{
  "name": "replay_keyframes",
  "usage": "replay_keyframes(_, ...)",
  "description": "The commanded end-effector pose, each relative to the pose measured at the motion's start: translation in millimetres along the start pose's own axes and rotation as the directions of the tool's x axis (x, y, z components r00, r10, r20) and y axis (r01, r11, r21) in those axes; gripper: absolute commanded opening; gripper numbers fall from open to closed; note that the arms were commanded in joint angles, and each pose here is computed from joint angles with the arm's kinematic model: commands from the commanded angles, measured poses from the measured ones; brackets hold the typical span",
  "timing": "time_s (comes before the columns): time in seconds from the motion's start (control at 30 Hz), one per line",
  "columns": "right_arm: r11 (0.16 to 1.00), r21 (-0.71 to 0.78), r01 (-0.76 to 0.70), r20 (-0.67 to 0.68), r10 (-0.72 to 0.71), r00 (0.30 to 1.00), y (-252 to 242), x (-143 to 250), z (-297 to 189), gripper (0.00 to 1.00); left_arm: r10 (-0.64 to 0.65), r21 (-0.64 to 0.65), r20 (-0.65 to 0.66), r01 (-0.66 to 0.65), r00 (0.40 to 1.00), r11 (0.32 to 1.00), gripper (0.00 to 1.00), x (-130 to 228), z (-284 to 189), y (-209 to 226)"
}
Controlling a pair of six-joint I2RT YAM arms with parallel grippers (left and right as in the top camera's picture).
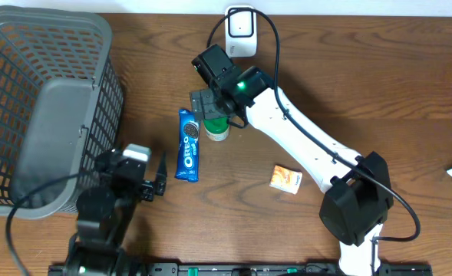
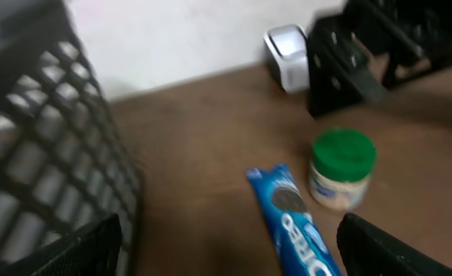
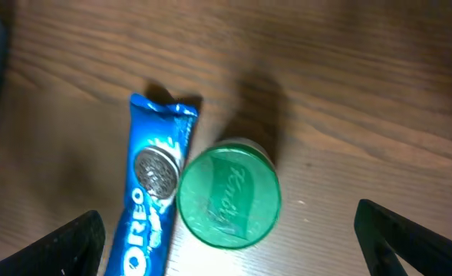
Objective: Scan the item barcode
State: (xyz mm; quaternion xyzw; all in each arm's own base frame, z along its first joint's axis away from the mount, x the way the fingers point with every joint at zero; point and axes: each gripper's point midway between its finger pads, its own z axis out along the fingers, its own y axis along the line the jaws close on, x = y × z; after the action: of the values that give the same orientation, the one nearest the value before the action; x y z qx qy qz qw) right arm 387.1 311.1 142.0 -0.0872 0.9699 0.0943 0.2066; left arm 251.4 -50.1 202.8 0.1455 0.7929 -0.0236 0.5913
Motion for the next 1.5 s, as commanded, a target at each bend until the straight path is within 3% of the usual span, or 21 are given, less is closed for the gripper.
replay_keyframes(0.0,0.999,0.015,-0.034,-0.014,0.035,0.999,0.2,2.7,11.4,0.99,-0.052,0.055,-0.036,0.054,0.998,0.997,0.9,3.0,7.5,-8.7)
replay_keyframes(0.3,0.998,0.052,-0.031,-0.079,0.035,0.996,-4.6,18.3,39.9,0.99,-0.139,0.024,0.012,0.139,0.99,0.99,0.9,-8.6,10.8,-2.0)
replay_keyframes(1.27,0.99,0.14,0.025,-0.237,0.009,0.971,-18.4,64.6,103.4,0.98,-0.26,-0.009,-0.021,0.26,0.965,0.966,0.9,31.3,24.4,-2.2)
replay_keyframes(1.47,0.987,0.153,0.046,-0.259,-0.005,0.966,-22.2,71.8,116.1,0.81,-0.262,-0.054,-0.055,0.259,0.963,0.964,0.9,48.8,26.1,2.3)
